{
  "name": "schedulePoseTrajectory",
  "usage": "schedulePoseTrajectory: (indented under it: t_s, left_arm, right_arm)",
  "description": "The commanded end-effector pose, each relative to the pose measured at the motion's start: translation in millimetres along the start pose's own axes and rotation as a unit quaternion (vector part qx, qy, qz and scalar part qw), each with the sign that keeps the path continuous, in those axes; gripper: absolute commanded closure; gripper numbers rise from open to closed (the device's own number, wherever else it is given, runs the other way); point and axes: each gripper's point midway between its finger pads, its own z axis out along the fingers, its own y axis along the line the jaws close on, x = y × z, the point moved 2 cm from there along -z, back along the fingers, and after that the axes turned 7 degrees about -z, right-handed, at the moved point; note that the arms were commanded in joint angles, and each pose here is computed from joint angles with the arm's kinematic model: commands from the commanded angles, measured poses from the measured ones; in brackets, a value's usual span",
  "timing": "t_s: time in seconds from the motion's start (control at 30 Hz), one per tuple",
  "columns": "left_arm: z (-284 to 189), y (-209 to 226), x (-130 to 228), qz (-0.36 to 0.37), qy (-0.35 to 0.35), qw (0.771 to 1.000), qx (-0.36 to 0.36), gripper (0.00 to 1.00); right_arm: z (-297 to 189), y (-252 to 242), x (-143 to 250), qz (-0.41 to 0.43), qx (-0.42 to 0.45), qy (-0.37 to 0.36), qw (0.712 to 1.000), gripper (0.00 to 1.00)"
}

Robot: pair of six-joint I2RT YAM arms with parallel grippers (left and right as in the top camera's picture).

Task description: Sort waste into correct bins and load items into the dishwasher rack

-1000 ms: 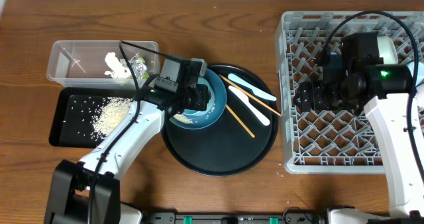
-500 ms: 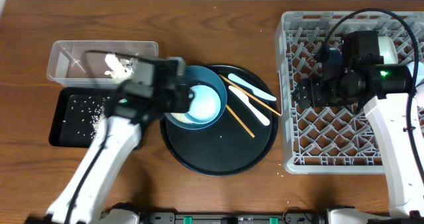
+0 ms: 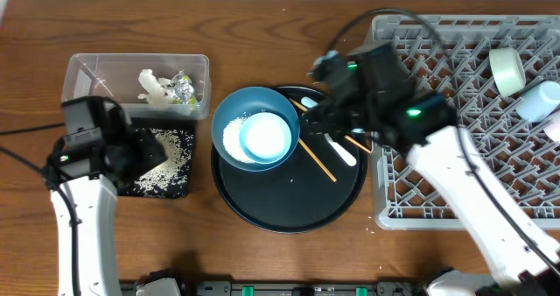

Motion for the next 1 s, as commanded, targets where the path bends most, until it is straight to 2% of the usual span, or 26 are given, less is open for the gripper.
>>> schedulePoseTrajectory:
  t_s: [0.0, 0.17, 0.33, 0.67, 0.8, 0.97]
  left_arm:
    - [-3, 13, -4, -0.02, -0.004, 1.0, -0.014, 0.42]
    - [-3, 15, -4, -0.024, -0.004, 1.0, -0.016, 0.41]
    - [-3, 16, -4, -0.024, -0.003, 1.0, -0.016, 0.41]
    - [-2, 16, -4, -0.024, -0.003, 1.0, -0.016, 0.4]
    - [-3, 16, -4, -0.024, -0.003, 1.0, -0.016, 0.4]
    - [-2, 16, -4, -0.024, -0.003, 1.0, -0.016, 0.4]
  right_arm:
    - [36, 12, 2, -0.008, -0.007, 0.026, 1.0, 0.14]
    - [91, 16, 7, -0.002, -0.008, 0.043, 0.999, 0.22]
    - [129, 10, 16, 0.02, -0.009, 0.055, 0.998, 0.23]
    - [170, 2, 45, 0.037, -0.002, 0.097, 0.995, 0.29]
    - [176, 1, 49, 0.038, -0.002, 0.103, 0.994, 0.41]
    - [176, 1, 48, 0.038, -0.002, 0.1, 0.994, 0.71]
